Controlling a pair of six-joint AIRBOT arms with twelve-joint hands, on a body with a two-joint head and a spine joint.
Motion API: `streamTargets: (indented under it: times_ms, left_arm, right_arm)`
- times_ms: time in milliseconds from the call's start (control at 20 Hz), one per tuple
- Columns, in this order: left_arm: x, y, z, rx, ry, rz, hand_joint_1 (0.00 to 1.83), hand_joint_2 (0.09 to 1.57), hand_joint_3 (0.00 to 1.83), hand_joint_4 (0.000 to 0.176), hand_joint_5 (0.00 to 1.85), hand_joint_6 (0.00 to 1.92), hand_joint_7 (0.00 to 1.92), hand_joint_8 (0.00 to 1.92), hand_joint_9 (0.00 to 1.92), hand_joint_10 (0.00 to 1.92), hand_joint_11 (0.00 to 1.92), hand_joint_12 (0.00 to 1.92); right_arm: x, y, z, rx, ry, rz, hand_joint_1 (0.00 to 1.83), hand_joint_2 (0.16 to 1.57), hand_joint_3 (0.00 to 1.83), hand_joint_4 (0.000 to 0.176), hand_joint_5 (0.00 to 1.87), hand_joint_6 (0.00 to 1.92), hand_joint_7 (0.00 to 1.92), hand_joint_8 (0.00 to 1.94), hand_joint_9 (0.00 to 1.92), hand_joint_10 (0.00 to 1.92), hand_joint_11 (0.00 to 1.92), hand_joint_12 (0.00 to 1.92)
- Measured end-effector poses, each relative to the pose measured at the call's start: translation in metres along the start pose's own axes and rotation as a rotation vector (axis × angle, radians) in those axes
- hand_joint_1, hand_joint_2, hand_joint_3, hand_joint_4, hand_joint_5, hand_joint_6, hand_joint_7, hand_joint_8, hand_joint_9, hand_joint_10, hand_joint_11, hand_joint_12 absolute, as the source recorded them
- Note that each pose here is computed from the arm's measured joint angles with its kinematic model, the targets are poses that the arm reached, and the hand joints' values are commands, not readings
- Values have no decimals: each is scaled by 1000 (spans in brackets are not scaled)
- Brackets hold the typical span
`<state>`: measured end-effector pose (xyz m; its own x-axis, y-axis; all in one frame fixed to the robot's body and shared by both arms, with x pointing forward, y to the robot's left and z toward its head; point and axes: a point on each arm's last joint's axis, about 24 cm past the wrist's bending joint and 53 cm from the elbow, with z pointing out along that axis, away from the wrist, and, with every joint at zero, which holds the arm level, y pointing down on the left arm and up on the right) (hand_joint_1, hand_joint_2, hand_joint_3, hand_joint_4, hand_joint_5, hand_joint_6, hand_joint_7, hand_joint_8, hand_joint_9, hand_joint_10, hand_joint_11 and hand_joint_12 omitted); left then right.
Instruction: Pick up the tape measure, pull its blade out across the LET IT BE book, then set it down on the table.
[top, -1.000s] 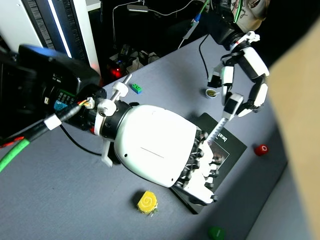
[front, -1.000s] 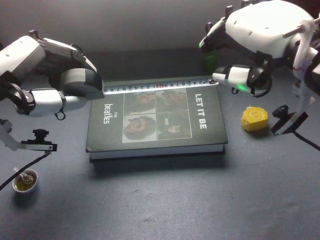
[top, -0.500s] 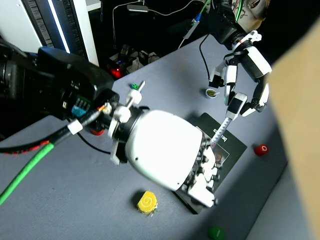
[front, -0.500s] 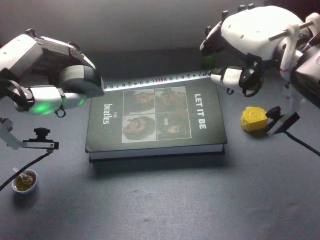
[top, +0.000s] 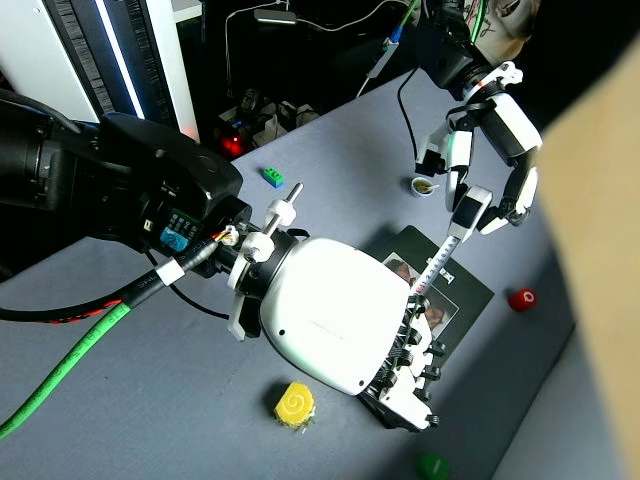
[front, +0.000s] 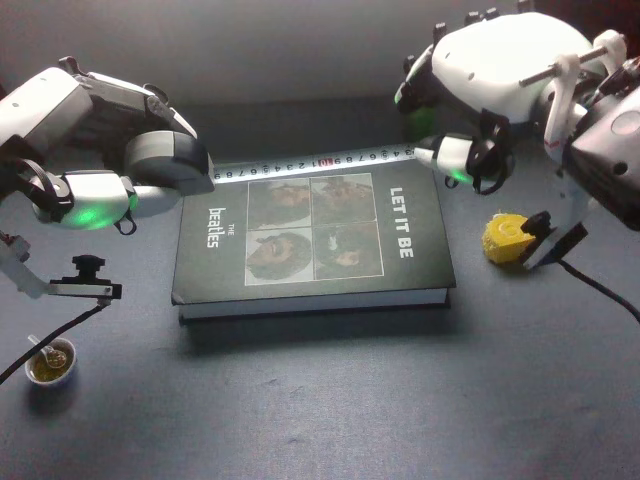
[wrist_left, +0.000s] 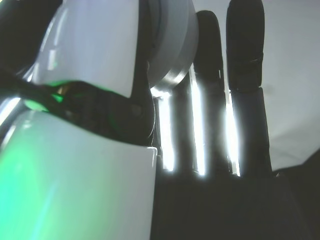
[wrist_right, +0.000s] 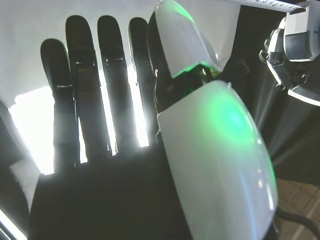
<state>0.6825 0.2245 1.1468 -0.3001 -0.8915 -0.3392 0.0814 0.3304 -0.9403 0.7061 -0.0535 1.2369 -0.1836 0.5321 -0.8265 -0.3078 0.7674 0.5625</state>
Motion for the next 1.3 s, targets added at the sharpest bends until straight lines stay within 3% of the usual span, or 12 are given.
streamTargets:
  times_ms: [250, 450, 750, 1300]
  left_arm:
    - [7, 0, 0, -1, 32, 11, 1381, 1095, 0, 0, 1075, 641, 977, 972, 928, 1245, 912, 941]
    - [6, -1, -1, 2, 32, 16, 1381, 1095, 0, 0, 1076, 634, 974, 989, 929, 1241, 916, 944]
    - [8, 0, -1, -1, 42, 22, 1382, 1089, 0, 0, 1093, 617, 984, 968, 940, 1221, 923, 932]
    - [8, 0, 0, -6, 44, 22, 1383, 1088, 0, 0, 1077, 624, 1007, 939, 941, 1227, 923, 929]
  right_arm:
    - [6, 8, 2, -22, -8, 1, 1007, 1182, 1, 0, 799, 17, 842, 10, 842, 41, 388, 1165]
    - [1, 7, -1, -20, -34, -49, 1013, 1186, 2, 0, 800, 16, 841, 8, 839, 37, 393, 1168]
    - [13, 17, -19, -45, 10, -45, 1017, 1187, 1, 0, 787, 8, 843, 7, 848, 38, 404, 1172]
    - [29, 7, -9, -14, 35, -21, 1021, 1175, 0, 0, 808, 14, 852, 8, 846, 33, 414, 1175]
